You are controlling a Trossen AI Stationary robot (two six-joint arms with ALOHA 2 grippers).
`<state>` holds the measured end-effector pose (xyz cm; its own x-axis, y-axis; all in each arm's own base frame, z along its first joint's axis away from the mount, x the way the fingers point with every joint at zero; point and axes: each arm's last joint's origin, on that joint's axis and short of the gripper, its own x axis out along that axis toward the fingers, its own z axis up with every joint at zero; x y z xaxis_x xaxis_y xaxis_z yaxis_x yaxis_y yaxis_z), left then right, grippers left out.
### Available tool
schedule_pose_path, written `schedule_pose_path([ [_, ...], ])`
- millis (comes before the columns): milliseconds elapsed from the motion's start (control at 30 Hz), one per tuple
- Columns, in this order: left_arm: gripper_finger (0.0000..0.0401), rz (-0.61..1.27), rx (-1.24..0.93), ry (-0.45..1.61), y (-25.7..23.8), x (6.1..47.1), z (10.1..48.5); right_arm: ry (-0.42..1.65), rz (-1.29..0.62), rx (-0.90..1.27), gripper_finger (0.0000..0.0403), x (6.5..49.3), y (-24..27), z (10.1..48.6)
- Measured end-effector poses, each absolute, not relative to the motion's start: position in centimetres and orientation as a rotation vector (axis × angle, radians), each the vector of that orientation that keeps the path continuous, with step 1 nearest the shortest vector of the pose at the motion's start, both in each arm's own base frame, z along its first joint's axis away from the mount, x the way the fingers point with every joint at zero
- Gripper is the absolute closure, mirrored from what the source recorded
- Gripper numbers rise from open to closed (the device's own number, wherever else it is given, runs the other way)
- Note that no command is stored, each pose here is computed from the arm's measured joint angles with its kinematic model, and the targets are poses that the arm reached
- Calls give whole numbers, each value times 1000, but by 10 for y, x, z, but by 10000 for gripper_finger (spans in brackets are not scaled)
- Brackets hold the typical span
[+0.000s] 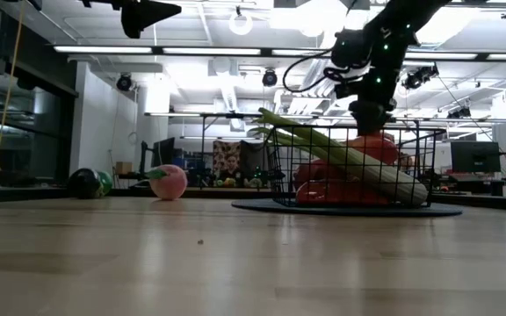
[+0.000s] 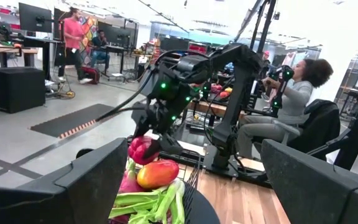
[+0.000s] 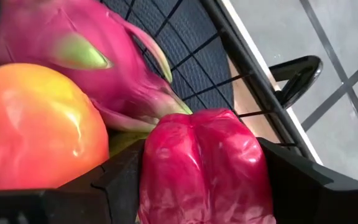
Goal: Build produce basket
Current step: Put the red bell pepper into the black wire basket
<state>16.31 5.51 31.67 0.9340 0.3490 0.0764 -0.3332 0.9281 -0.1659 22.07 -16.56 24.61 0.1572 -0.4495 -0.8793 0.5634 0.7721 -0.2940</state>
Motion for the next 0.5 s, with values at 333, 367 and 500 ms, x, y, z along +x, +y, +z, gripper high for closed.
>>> schedule_pose_path([
  [333,46,350,-152,-105,55,163,317,1220,-747,154,143,223,-167,240],
  [367,46,350,-152,-105,55,163,317,1222,-746,154,143,223,-167,240],
  [500,46,350,-152,-105,55,163,317,1240,-733,143,143,222,-166,240],
])
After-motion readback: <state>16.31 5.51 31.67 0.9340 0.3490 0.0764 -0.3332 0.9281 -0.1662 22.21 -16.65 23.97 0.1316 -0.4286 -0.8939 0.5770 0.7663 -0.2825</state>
